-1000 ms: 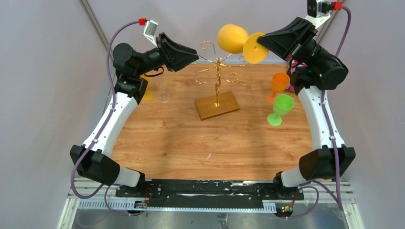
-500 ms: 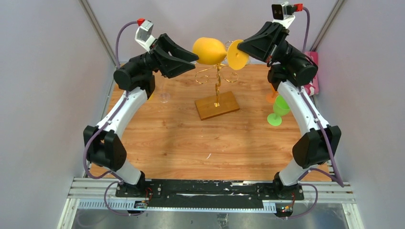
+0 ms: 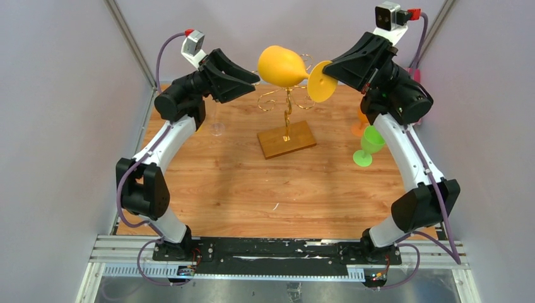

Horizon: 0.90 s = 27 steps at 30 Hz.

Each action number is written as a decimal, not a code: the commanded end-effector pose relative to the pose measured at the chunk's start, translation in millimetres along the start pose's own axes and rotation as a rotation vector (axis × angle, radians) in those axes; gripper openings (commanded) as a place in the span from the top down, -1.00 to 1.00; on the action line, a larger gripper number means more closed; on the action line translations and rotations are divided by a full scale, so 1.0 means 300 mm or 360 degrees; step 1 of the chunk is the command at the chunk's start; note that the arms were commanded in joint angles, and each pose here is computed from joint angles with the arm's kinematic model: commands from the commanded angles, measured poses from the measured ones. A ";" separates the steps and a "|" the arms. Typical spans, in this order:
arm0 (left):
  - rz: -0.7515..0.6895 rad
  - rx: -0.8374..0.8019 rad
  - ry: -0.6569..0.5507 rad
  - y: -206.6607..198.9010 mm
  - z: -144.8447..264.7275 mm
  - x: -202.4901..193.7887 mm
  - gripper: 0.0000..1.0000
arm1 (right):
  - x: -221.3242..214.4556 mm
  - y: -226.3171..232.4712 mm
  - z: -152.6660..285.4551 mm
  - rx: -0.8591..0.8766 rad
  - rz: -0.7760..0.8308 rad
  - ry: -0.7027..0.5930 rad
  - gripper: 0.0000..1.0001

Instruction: Take the wine glass off the wine glass rack

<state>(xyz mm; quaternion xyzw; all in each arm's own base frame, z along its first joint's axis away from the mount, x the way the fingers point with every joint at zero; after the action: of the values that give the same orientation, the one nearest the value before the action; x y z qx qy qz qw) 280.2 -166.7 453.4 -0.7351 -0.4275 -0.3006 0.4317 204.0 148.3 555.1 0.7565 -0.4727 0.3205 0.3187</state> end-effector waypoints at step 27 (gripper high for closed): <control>-0.0161 -0.0124 -0.0159 -0.224 -0.011 -0.014 0.03 | -0.156 -0.225 -0.008 0.0038 -0.0191 -0.0010 1.00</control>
<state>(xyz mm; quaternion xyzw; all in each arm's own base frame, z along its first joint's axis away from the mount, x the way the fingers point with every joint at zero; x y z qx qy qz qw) 255.5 -158.5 457.5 -0.7542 -0.4400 -0.2563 0.4145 240.7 188.6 522.3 0.7941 -0.4190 0.2896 0.3316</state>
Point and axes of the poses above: each gripper's point midway between its finger pads, its own z axis back along the fingers, its own y axis along the line the jaws close on, x = y × z, the point moved 9 cm from there along z, back along the fingers, and after that the axes turned 8 degrees about z, right-handed, at the moved point
